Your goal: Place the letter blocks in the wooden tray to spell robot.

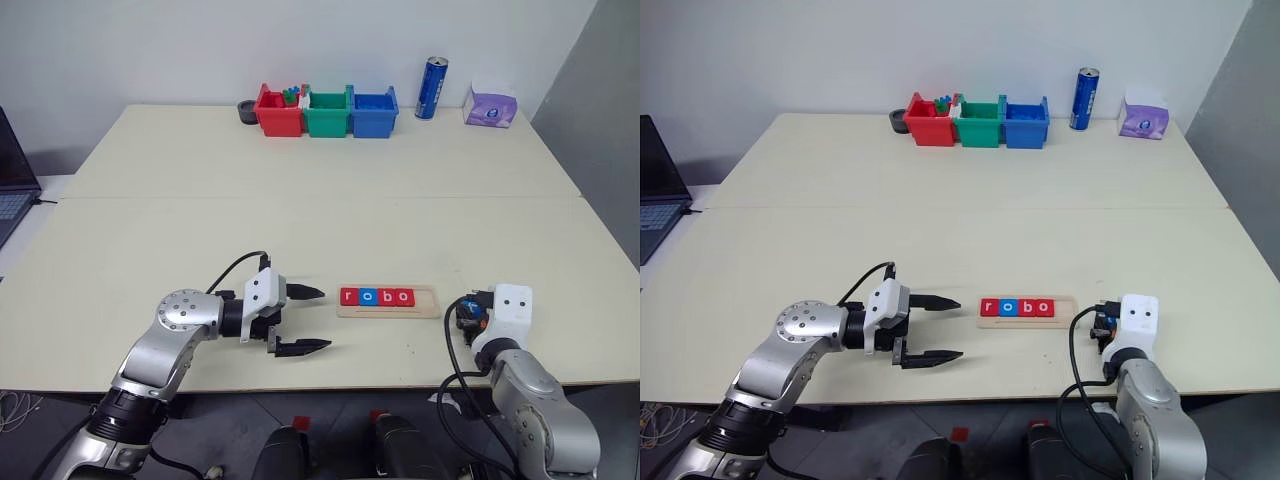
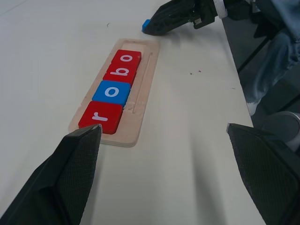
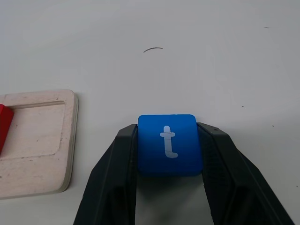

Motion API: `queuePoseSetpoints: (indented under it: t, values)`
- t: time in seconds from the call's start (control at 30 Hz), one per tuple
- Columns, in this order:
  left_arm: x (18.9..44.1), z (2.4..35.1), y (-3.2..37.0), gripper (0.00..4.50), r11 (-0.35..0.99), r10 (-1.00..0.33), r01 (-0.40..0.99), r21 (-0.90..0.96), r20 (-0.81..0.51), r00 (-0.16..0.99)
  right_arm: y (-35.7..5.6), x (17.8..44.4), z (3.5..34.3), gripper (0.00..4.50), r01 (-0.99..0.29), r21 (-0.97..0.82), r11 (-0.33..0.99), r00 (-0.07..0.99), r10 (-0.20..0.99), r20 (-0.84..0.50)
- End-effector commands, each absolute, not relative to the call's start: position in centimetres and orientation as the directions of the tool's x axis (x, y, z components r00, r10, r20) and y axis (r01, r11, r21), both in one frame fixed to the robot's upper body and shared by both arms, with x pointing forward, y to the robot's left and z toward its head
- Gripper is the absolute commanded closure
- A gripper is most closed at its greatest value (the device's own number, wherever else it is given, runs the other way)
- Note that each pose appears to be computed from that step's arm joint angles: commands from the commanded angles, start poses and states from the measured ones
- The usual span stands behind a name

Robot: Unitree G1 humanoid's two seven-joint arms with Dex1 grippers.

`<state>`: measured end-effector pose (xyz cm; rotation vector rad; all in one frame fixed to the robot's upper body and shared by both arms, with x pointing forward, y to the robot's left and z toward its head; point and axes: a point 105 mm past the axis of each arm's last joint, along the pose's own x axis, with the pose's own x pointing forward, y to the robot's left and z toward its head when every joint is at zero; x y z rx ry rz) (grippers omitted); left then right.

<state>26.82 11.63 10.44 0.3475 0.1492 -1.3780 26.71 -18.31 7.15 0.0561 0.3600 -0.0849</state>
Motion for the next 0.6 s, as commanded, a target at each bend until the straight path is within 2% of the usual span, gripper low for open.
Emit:
queuePoseSetpoints:
  t: [0.03, 0.1, 0.37, 0.4, 0.53, 0.6]
  values:
    - [27.0, 11.2, 11.5, 0.00, 0.139, -0.938, 0.970, 0.199, -0.289, 0.194, -17.1, 26.8, 7.1, 3.03, 0.061, 0.046, 0.997, 0.935, -0.041, -0.353]
    - [27.0, 11.2, 11.5, 0.00, 0.141, -0.938, 0.970, 0.199, -0.287, 0.195, -17.3, 26.9, 7.1, 3.03, 0.081, 0.061, 0.995, 0.936, -0.055, -0.348]
    - [26.9, 11.0, 11.4, 0.00, 0.144, -0.938, 0.970, 0.197, -0.285, 0.197, -17.9, 27.6, 8.8, 0.23, 0.100, 0.068, 0.993, 0.956, -0.077, -0.282]
    - [26.9, 11.0, 11.4, 0.00, 0.145, -0.938, 0.970, 0.197, -0.284, 0.198, -18.0, 27.6, 9.4, 0.02, 0.102, 0.052, 0.993, 0.961, -0.085, -0.263]
    - [26.9, 11.1, 11.3, 0.00, 0.147, -0.938, 0.969, 0.198, -0.282, 0.200, -18.9, 28.0, 12.3, 0.02, 0.074, -0.033, 0.997, 0.986, -0.078, -0.150]
    - [26.9, 11.2, 11.3, 0.00, 0.147, -0.938, 0.969, 0.199, -0.282, 0.200, -19.8, 28.1, 12.8, 0.02, 0.061, -0.069, 0.996, 0.986, -0.070, -0.148]
